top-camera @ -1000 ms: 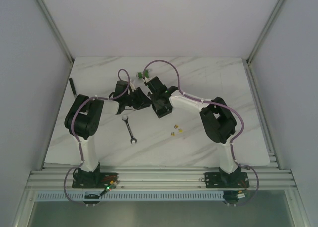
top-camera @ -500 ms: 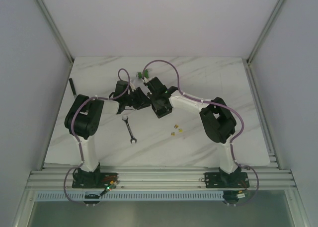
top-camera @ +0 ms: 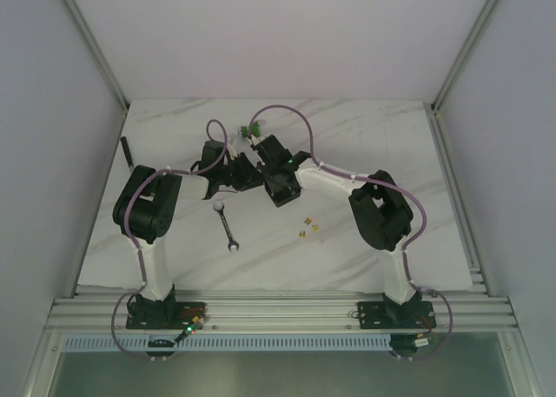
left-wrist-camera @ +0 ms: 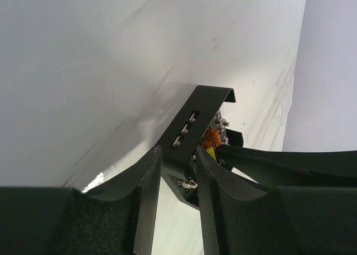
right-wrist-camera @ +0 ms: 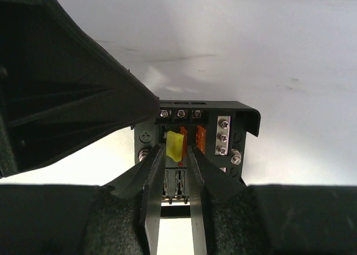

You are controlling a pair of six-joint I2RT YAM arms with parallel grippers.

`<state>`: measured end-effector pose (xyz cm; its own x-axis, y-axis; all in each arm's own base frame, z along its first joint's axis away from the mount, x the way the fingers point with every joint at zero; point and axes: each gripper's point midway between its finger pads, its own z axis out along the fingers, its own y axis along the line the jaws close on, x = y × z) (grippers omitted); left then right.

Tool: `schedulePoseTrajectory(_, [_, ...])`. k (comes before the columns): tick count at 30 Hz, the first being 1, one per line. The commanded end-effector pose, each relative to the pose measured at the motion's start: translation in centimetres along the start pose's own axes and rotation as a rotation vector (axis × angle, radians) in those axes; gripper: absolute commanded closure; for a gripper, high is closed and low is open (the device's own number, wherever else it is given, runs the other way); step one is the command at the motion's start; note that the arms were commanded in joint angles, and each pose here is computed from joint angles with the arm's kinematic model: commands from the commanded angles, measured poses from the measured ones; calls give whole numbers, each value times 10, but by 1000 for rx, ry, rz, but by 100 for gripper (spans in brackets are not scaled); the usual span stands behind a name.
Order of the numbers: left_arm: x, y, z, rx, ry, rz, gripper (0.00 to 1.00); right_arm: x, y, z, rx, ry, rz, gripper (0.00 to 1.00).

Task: Snap on the fuse box
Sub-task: Install the fuse at the fuse box base.

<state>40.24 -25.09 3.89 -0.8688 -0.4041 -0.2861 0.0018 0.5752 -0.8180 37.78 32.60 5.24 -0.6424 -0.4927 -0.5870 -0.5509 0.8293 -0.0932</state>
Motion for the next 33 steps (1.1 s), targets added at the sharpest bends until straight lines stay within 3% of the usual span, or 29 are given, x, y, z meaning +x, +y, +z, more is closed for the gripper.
schedulePoseTrajectory(1, [-1, -4, 4, 12, 16, 3, 61, -27, -3, -19, 27, -80, 12, 71])
schedulePoseTrajectory(33, [3, -1, 5, 1, 36, 4, 66, -21, 5, -1, -2, -57, 6, 71])
